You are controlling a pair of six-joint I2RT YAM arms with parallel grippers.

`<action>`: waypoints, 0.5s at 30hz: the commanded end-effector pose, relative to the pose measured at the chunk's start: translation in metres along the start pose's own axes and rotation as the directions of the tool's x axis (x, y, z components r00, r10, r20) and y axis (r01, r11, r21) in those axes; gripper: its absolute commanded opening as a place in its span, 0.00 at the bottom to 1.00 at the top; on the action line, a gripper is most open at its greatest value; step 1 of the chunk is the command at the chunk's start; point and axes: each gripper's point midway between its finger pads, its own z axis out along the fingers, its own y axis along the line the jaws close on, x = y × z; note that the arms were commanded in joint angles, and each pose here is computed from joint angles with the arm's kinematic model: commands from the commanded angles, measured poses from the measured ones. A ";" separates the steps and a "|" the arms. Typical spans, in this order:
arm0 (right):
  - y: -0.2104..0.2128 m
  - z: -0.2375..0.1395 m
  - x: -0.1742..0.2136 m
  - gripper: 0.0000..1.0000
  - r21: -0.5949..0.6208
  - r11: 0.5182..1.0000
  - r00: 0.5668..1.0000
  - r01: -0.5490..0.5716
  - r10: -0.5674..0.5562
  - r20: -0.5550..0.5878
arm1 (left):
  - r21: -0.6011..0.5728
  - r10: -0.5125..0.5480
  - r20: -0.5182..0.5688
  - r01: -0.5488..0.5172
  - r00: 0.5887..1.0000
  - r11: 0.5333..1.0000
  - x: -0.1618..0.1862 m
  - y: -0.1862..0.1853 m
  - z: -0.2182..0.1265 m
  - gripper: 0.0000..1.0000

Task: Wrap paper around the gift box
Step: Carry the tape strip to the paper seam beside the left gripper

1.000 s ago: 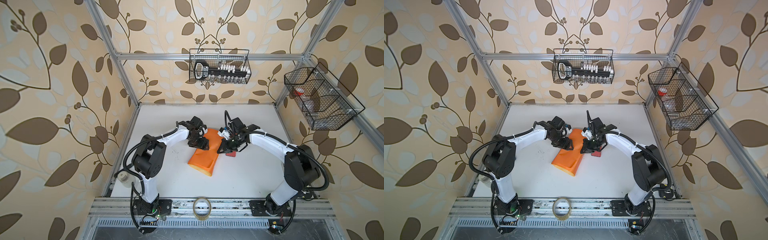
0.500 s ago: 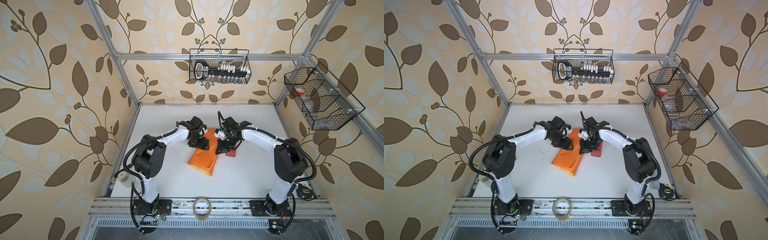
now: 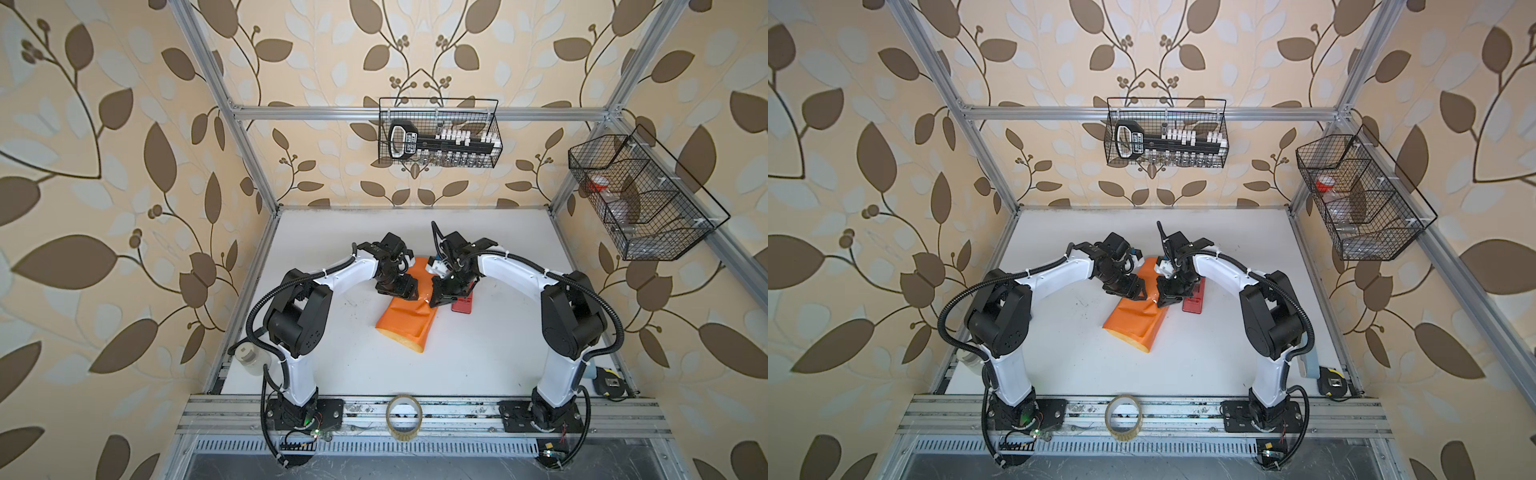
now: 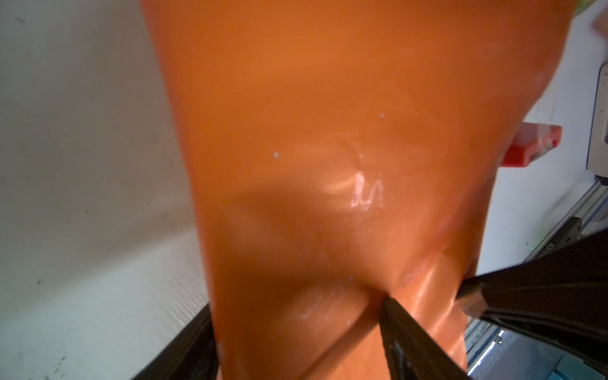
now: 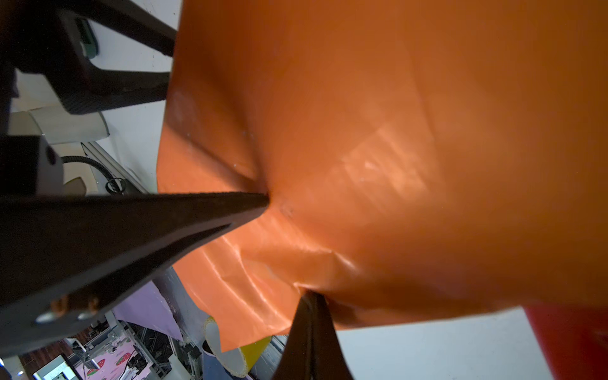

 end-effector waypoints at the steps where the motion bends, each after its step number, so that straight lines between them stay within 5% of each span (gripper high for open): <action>1: -0.024 0.001 0.003 0.00 0.127 0.992 0.999 -0.006 0.010 -0.034 | -0.038 0.000 -0.063 -0.002 0.998 0.999 0.014 0.006 0.008 0.75; 15: -0.014 -0.005 -0.006 0.14 0.130 0.991 1.000 -0.017 0.018 -0.007 | -0.037 0.000 -0.064 -0.002 0.998 0.999 0.014 0.006 0.008 0.75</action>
